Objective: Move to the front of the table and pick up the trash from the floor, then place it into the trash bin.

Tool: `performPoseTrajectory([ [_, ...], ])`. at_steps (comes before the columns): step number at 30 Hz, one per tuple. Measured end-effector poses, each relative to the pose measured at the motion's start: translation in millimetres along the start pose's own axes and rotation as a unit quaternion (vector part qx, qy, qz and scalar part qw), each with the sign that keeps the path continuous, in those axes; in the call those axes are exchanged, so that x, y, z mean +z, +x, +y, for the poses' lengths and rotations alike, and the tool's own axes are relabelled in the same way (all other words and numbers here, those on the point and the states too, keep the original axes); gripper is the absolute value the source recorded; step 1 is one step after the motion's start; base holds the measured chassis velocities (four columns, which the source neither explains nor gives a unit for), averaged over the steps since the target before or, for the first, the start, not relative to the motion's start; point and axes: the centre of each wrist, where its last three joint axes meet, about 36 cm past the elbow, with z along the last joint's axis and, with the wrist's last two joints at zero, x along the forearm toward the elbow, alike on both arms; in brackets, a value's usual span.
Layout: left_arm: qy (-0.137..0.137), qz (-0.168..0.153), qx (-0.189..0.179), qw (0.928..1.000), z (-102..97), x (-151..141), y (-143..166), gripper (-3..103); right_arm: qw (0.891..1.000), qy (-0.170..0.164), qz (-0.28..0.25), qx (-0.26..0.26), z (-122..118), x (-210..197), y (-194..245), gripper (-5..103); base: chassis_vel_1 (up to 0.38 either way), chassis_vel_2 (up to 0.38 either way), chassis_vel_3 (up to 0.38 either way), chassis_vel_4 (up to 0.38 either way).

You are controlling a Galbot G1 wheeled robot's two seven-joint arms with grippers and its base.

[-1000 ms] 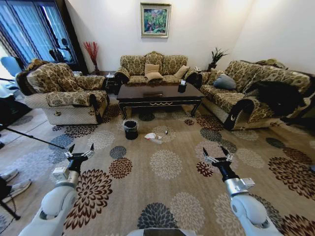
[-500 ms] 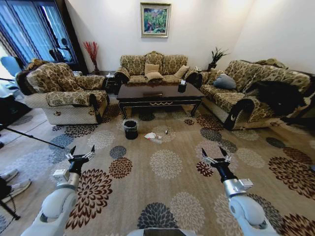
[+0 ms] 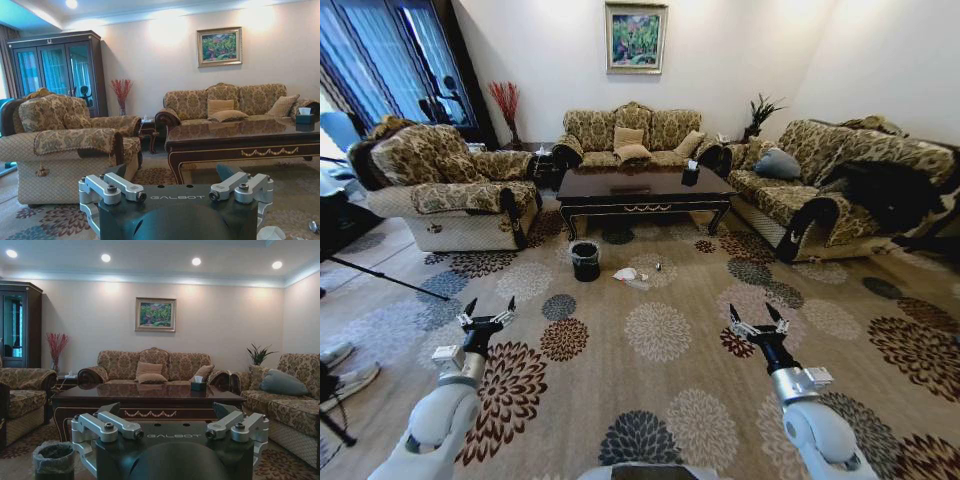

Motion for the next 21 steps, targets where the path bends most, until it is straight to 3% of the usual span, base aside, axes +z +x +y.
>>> performPoseTrajectory([
  [14,0.004,0.005,0.006,1.0000,-3.3,5,13,100,0.999,-0.032,0.008,0.007,21,2,15,100,0.000,0.000,0.000,0.000],
  [17,0.002,0.005,0.008,1.0000,-2.4,5,13,100,0.998,-0.057,0.010,0.006,25,-1,17,100,0.000,0.000,0.000,0.000],
  [21,0.001,0.006,0.010,0.9999,-2.4,5,11,100,0.998,-0.056,0.010,0.006,24,-1,17,100,0.000,0.000,0.000,0.000],
])
